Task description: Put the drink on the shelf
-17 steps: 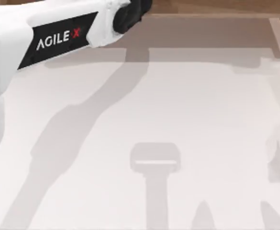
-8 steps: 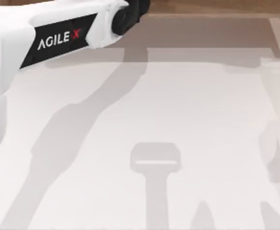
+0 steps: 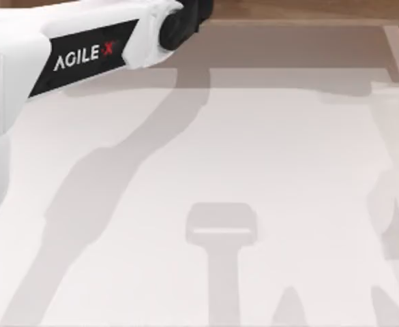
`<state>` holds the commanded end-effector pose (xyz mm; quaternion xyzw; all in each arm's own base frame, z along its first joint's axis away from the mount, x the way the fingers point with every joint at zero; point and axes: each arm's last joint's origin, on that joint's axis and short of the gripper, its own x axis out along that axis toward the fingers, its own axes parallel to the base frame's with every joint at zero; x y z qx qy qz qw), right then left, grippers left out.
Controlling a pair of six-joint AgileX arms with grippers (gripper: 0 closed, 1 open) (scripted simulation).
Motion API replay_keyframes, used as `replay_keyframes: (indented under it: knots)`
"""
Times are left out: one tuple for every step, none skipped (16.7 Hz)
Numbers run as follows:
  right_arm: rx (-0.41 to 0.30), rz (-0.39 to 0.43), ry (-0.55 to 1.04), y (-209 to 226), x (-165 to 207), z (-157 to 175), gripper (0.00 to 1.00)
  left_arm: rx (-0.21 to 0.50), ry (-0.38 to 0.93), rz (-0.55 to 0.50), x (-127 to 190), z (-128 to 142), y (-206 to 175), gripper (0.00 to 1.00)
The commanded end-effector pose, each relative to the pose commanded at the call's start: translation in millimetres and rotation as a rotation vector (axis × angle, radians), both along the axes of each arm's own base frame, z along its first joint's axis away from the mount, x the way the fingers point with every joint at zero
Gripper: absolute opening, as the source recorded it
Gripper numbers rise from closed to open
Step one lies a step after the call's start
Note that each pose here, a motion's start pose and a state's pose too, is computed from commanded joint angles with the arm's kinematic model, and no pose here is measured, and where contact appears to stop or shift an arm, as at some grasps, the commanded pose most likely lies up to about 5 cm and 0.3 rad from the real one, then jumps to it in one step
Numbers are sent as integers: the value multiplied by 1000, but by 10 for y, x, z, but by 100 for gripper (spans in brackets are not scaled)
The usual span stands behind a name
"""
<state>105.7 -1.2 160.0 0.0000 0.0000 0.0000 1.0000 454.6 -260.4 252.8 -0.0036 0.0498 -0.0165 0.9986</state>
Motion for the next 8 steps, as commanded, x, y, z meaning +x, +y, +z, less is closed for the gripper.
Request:
replay_keyframes:
  knots:
    - [0,0,0,0,0,0,100,0,0,0,0,0,0,90]
    - [0,0,0,0,0,0,100,0,0,0,0,0,0,98]
    - [0,0,0,0,0,0,100,0,0,0,0,0,0,100]
    - [0,0,0,0,0,0,100,0,0,0,0,0,0,100]
    - [0,0,0,0,0,0,100,0,0,0,0,0,0,100]
    - [0,0,0,0,0,0,100,0,0,0,0,0,0,100]
    - [0,0,0,0,0,0,100,0,0,0,0,0,0,100]
    - [0,0,0,0,0,0,100,0,0,0,0,0,0,100]
